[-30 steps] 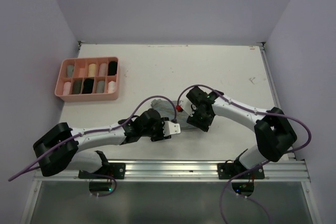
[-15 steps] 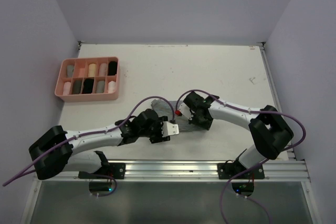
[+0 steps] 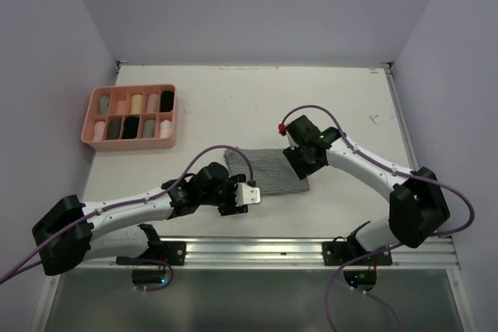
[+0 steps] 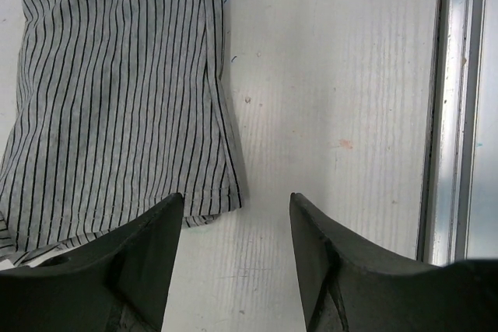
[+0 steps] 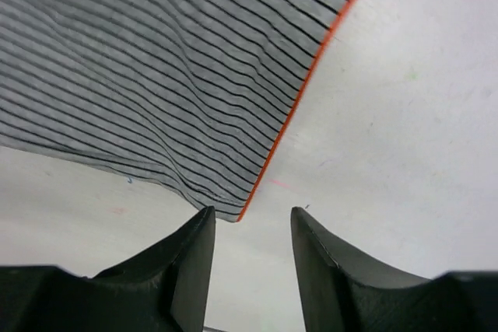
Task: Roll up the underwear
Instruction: Fold the underwear
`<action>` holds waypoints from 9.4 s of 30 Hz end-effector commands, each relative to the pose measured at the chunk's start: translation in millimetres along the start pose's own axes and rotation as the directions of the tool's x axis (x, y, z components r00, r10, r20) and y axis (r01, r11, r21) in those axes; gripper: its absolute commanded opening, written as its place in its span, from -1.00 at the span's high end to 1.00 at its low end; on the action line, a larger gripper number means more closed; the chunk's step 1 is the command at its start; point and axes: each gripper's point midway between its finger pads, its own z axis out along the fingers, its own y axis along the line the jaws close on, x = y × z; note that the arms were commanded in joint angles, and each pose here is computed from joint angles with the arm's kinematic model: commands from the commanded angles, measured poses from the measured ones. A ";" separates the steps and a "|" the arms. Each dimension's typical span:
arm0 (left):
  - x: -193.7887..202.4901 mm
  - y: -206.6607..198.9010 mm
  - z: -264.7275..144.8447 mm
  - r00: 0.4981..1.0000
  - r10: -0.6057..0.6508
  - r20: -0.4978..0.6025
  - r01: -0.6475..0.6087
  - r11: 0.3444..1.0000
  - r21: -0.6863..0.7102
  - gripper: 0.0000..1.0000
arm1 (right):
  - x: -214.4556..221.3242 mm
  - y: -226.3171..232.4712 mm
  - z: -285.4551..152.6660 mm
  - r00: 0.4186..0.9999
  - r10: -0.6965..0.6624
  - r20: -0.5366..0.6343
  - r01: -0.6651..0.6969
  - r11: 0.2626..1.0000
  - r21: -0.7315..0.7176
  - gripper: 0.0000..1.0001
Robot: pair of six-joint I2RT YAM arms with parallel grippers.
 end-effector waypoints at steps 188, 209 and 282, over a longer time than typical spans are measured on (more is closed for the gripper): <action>-6.1 13.9 3.7 0.992 -0.087 -0.093 0.105 0.970 0.217 0.28 | -37.6 -30.6 -1.5 0.298 0.945 -0.137 -0.879 0.215 -0.426 0.36; -46.5 105.5 70.3 0.900 -0.436 0.005 0.432 0.889 -0.153 0.52 | 34.8 -13.6 63.9 0.209 0.967 -0.148 -0.958 0.172 -0.229 1.00; -97.5 110.7 167.3 0.896 -0.443 0.004 0.440 0.888 -0.135 -0.01 | -10.2 -24.6 83.3 -0.033 0.995 -0.094 -0.900 -0.071 -0.431 1.00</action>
